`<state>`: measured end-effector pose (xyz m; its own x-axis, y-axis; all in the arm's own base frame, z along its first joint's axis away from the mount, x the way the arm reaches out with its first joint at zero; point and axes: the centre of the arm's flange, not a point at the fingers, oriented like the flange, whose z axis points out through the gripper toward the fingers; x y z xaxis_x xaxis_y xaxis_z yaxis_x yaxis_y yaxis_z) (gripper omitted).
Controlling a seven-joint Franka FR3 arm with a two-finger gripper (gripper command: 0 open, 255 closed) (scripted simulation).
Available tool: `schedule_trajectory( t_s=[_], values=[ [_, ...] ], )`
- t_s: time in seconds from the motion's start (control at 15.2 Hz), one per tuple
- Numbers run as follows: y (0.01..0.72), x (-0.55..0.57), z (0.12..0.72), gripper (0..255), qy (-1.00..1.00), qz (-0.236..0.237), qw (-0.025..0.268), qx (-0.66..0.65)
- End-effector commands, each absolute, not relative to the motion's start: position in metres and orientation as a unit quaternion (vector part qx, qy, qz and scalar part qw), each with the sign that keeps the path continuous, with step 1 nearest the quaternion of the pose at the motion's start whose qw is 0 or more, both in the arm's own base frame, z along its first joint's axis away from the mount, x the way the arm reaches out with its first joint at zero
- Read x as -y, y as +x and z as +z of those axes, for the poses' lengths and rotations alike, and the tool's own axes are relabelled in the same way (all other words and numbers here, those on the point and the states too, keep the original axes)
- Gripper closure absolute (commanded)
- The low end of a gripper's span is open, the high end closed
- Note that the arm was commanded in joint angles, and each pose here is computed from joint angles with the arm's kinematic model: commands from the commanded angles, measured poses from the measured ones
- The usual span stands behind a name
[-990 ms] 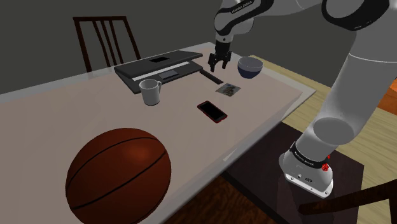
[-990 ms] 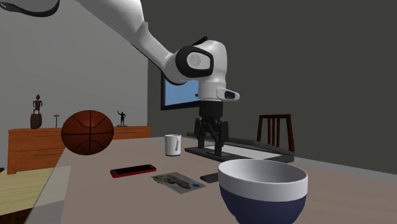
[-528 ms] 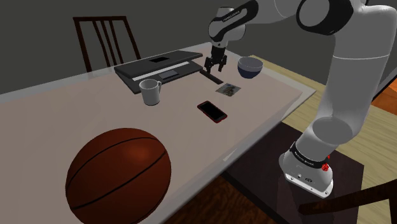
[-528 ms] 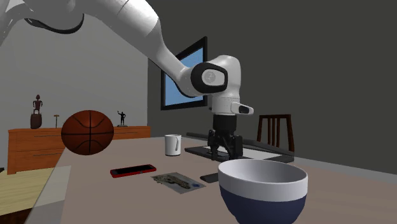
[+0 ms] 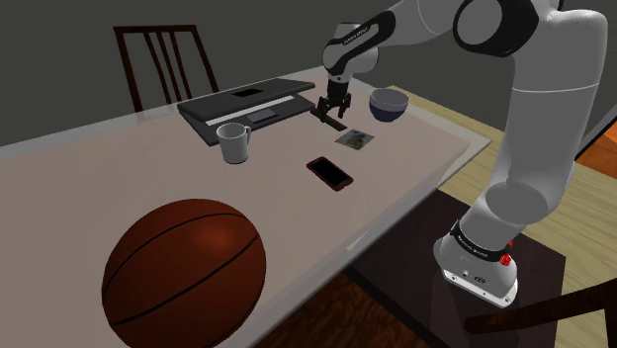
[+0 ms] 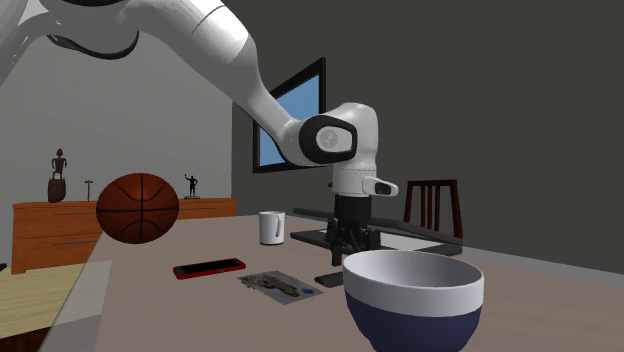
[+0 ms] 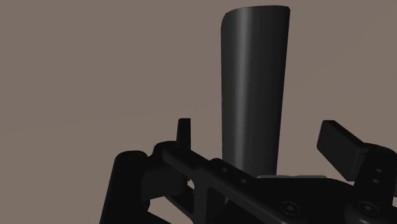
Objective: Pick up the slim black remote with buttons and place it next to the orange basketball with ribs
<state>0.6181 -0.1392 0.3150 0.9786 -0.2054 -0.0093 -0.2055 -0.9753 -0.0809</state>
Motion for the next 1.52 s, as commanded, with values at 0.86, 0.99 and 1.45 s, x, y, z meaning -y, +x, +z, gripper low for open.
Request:
schedule_trajectory(
  t_s=[0.86, 0.99, 1.45],
  values=[
    [0.618, 0.139, 0.315, 255, -0.994, 0.0, 0.041, -0.103],
    [0.618, 0.139, 0.325, 255, -0.994, 0.0, 0.041, -0.103],
    [0.618, 0.139, 0.362, 255, -0.994, 0.0, 0.041, -0.103]
  ],
)
